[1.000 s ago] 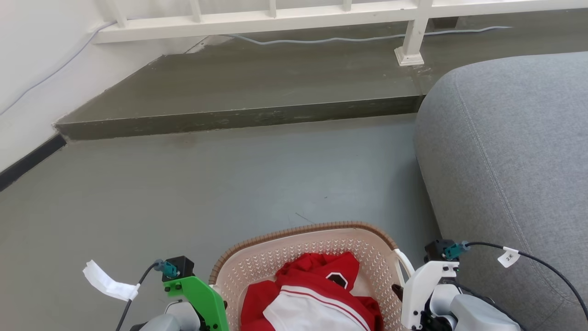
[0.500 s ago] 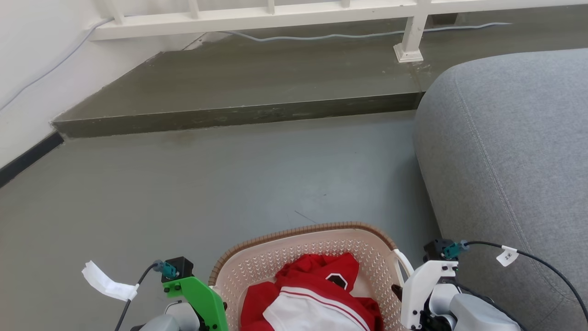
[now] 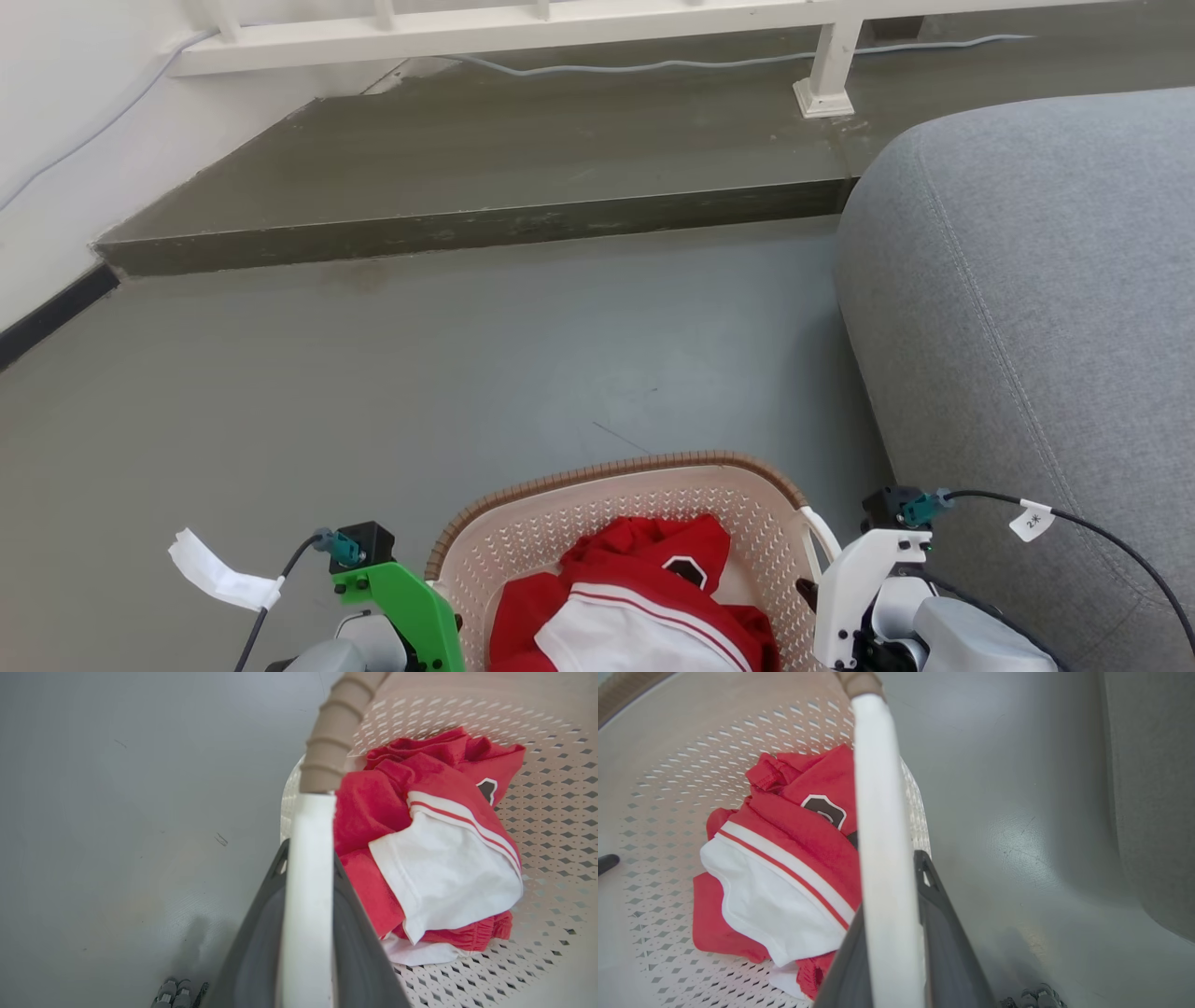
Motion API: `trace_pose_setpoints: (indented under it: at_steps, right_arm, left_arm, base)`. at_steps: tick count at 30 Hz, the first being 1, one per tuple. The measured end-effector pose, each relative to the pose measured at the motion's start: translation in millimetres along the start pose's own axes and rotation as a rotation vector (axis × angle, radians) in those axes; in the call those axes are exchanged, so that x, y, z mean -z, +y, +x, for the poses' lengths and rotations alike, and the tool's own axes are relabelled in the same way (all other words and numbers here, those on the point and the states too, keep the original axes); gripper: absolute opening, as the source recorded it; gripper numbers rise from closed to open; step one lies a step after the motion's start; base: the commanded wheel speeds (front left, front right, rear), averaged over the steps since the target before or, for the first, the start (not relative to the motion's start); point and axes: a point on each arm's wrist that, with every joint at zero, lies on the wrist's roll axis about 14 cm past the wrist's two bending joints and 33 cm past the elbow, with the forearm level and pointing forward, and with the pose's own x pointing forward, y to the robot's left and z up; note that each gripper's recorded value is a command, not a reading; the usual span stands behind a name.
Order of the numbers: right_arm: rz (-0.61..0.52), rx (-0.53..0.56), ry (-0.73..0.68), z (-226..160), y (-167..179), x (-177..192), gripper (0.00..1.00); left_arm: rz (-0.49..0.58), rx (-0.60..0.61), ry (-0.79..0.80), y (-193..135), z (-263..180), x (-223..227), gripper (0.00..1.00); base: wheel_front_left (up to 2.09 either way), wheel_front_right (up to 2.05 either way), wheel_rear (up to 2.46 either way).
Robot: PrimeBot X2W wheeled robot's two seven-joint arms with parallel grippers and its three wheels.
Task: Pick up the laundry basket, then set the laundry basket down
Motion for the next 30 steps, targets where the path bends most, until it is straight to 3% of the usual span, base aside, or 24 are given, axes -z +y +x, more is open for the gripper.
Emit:
trace_pose_setpoints:
  at_steps: [11,30]
  right_arm:
    - [0.015,0.010,0.000,2.8,-2.7,-1.4,0.00]
    - [0.031,0.023,-0.032,26.6,-8.9,-38.3,0.00]
  left_arm:
    - [-0.014,0.007,0.003,-0.6,3.5,-2.6,0.00]
    - [0.014,0.024,-0.021,5.2,29.1,-47.8,0.00]
  base:
    - [0.00,0.00,0.00]
    - [0.00,0.00,0.00]
